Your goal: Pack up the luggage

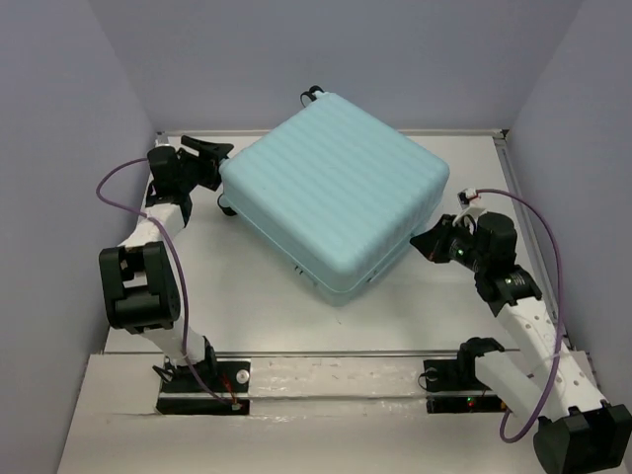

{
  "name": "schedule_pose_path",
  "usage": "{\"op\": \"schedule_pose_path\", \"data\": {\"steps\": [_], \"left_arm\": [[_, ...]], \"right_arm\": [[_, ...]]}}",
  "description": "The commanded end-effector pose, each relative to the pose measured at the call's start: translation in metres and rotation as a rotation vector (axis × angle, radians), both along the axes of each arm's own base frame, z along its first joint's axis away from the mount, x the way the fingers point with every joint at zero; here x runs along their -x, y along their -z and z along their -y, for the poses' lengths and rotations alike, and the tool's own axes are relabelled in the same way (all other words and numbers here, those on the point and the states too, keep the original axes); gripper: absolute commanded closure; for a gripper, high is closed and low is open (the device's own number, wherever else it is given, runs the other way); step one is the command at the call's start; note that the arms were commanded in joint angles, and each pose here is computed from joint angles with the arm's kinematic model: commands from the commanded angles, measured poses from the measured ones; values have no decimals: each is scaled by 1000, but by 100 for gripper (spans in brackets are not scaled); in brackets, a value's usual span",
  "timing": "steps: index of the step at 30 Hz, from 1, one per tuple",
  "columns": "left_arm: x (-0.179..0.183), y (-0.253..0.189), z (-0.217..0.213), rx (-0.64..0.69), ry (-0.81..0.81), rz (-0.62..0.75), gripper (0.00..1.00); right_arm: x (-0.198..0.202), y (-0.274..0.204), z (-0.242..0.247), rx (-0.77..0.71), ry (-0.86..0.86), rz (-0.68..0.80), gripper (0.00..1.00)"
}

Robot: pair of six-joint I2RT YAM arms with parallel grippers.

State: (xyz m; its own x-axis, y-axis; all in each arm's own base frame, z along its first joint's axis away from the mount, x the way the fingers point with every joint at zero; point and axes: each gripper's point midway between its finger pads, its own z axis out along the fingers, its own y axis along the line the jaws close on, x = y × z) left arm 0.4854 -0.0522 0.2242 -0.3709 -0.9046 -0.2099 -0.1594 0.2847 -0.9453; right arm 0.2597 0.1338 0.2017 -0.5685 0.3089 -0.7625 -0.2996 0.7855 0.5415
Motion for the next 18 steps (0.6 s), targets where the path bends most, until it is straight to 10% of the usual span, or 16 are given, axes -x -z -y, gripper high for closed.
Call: {"op": "schedule_pose_path", "data": {"steps": [1,13,18], "left_arm": [[4,-54,18,-26,107,209,94],[-15,-10,12,-42,109,125,94],[-16,-1,4,-56,103,111,59]], "right_arm": [[21,-6,-24,-28,-173,6,93],[35,28,-90,-34,-402,130,54],[24,34,-90,-23,-386,218,54]]}}
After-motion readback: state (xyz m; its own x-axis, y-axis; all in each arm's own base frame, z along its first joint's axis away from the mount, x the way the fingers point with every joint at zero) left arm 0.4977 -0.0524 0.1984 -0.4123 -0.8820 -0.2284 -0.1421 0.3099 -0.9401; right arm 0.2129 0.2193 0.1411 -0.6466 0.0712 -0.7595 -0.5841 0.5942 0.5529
